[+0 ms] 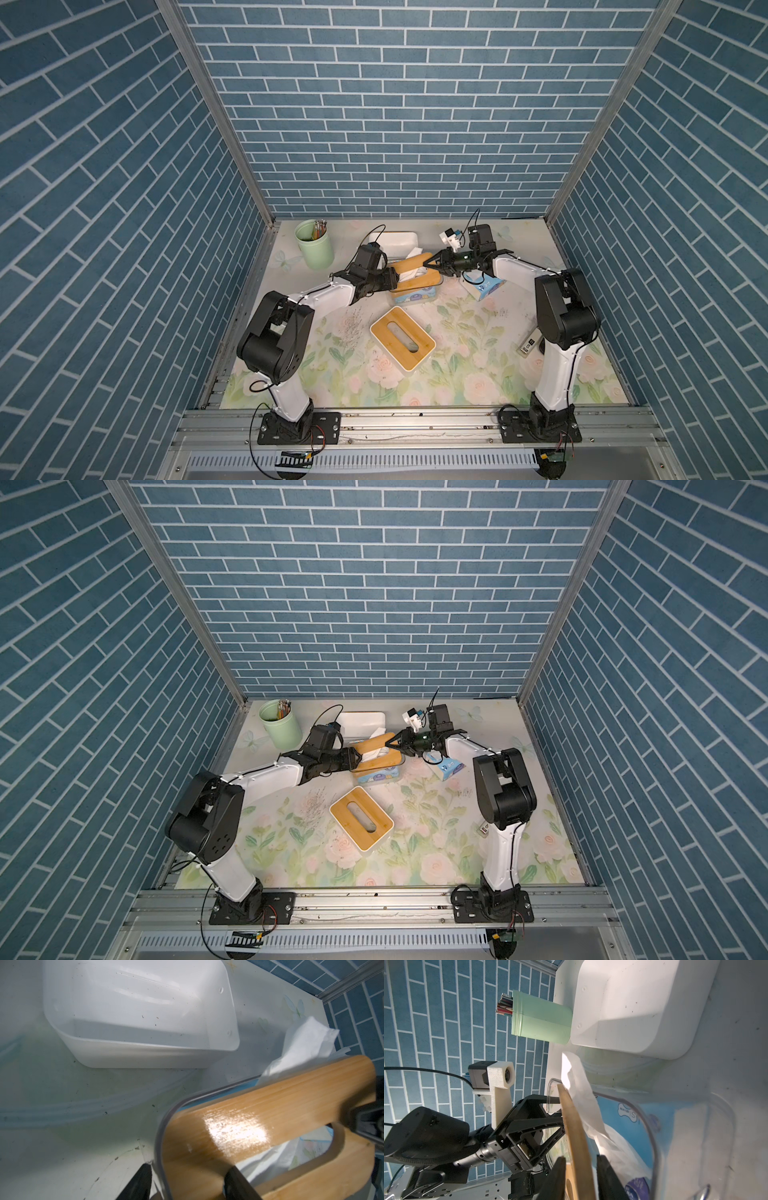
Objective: Put the tissue paper into the tissue box
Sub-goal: Close the box lid on the tissue box.
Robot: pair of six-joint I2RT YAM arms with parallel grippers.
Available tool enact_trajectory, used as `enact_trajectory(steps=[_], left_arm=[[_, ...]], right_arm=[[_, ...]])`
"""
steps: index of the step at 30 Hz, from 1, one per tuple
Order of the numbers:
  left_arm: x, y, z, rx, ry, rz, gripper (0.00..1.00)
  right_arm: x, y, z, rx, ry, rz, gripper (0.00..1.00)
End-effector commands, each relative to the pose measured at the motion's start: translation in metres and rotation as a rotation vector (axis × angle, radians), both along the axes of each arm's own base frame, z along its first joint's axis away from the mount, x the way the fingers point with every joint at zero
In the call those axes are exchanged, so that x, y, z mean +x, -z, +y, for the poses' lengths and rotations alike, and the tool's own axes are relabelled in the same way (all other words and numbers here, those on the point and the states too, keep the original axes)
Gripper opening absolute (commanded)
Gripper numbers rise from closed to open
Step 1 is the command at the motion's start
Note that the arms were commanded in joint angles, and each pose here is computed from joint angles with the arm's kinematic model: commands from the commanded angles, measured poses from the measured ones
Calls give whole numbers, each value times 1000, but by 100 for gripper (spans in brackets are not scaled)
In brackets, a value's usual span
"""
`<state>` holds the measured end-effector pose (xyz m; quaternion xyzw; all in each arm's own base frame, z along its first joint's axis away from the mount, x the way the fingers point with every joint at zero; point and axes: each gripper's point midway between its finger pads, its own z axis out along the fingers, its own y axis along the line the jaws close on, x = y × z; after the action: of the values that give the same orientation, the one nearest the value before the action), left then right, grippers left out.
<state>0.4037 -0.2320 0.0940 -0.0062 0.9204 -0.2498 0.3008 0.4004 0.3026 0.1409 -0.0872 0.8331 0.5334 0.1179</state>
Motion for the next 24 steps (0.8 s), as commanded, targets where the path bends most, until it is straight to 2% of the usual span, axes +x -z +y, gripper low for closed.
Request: enact_trajectory(steps=[1,11,17,24], left_arm=[[-1,5,-2,-21,-12,51,52],[-1,1,5,-8,-29,54,50],[-1,0,4,-5,-24,52,50],[-1,1,4,-7,-23,55,50]], right_arm=[[0,-26,-4,-16,-9,-106,35],[8,-45,-27,-111,51,-220,44],[17,-40,-48,-274,110,-291,54],[19,-28,-42,-273,84,-286,59]])
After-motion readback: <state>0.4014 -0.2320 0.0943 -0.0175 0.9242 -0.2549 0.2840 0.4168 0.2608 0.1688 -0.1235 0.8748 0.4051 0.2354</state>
